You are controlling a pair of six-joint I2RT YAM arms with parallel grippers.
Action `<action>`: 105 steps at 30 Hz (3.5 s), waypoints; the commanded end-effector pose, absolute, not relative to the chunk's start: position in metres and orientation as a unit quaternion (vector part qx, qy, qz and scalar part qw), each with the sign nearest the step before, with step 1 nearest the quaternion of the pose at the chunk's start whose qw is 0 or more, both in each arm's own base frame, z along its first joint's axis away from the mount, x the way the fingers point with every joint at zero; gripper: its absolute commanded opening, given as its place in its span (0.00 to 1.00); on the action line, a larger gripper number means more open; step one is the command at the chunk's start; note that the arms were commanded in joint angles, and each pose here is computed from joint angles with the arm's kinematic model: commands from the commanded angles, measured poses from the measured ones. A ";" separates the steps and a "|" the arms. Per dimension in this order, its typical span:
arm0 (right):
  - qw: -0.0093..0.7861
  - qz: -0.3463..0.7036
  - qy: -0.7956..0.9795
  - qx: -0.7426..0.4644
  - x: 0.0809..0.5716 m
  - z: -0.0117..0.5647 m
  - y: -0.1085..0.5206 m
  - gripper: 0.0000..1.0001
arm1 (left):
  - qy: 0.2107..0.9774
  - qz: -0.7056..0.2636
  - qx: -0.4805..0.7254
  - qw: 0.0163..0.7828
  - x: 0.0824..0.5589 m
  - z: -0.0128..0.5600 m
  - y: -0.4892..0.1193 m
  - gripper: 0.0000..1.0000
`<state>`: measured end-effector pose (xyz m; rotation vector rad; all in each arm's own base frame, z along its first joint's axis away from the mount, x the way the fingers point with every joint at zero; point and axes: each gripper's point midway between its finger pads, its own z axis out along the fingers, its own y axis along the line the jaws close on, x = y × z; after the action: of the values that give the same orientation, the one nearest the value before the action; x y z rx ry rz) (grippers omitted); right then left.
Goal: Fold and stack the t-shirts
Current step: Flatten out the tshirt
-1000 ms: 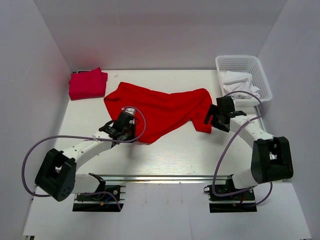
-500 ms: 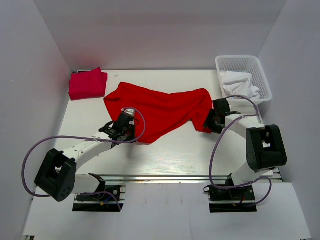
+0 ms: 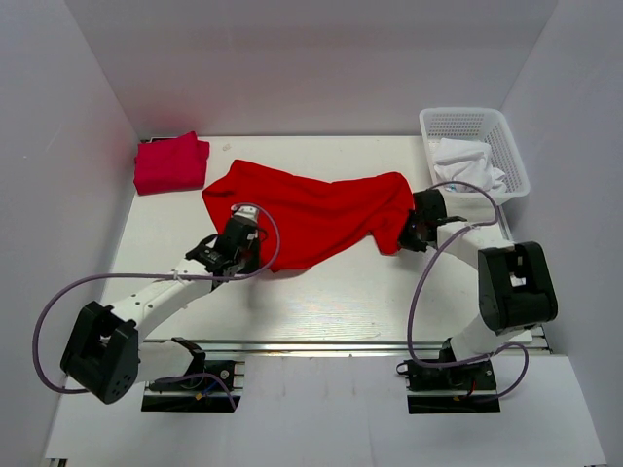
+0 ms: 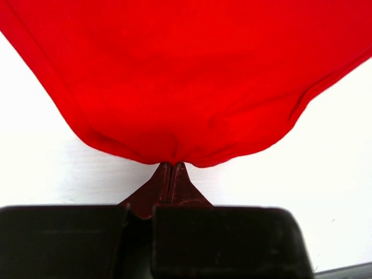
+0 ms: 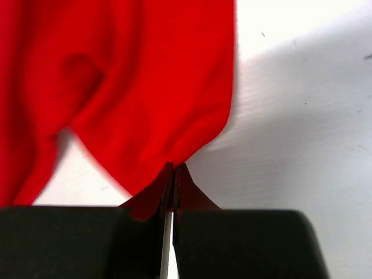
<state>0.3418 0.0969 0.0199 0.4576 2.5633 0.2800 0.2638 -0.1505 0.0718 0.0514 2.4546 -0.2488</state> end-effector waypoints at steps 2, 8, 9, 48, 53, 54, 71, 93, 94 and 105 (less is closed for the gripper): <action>0.409 0.155 0.890 0.127 0.385 0.117 0.108 0.00 | 0.899 -0.098 -0.003 0.427 0.294 0.142 -0.149 0.00; 0.592 0.187 0.773 0.135 0.398 0.258 0.093 0.00 | 0.833 -0.078 -0.048 0.545 0.318 0.235 -0.127 0.00; 0.622 0.179 0.748 0.147 0.392 0.286 0.084 0.00 | 0.817 -0.083 -0.056 0.568 0.320 0.260 -0.123 0.00; 0.950 0.088 0.300 0.025 0.091 0.747 -0.001 0.00 | 0.449 -0.178 0.021 0.875 0.102 0.649 -0.013 0.00; 0.963 0.067 0.259 0.035 0.048 0.757 -0.016 0.00 | 0.439 -0.196 0.031 0.876 0.084 0.656 -0.011 0.00; 0.963 0.068 0.260 0.034 0.047 0.756 -0.016 0.00 | 0.437 -0.200 0.037 0.876 0.083 0.657 -0.014 0.00; 0.890 0.012 0.454 0.046 0.282 0.627 0.016 0.00 | 0.597 -0.019 -0.112 0.794 0.261 0.520 -0.029 0.00; 0.709 0.009 0.704 0.040 0.636 0.311 0.080 0.00 | 0.798 0.176 -0.139 0.560 0.588 0.215 -0.047 0.00; 0.698 0.016 0.715 0.033 0.646 0.291 0.084 0.00 | 0.800 0.172 -0.140 0.558 0.598 0.209 -0.040 0.00; 0.668 0.035 0.743 0.028 0.675 0.237 0.091 0.00 | 0.802 0.127 -0.096 0.575 0.654 0.178 -0.032 0.00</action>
<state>0.6724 0.0931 0.1980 0.0467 1.7666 0.0488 0.6382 -0.0219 0.1247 -0.2573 2.0003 0.3907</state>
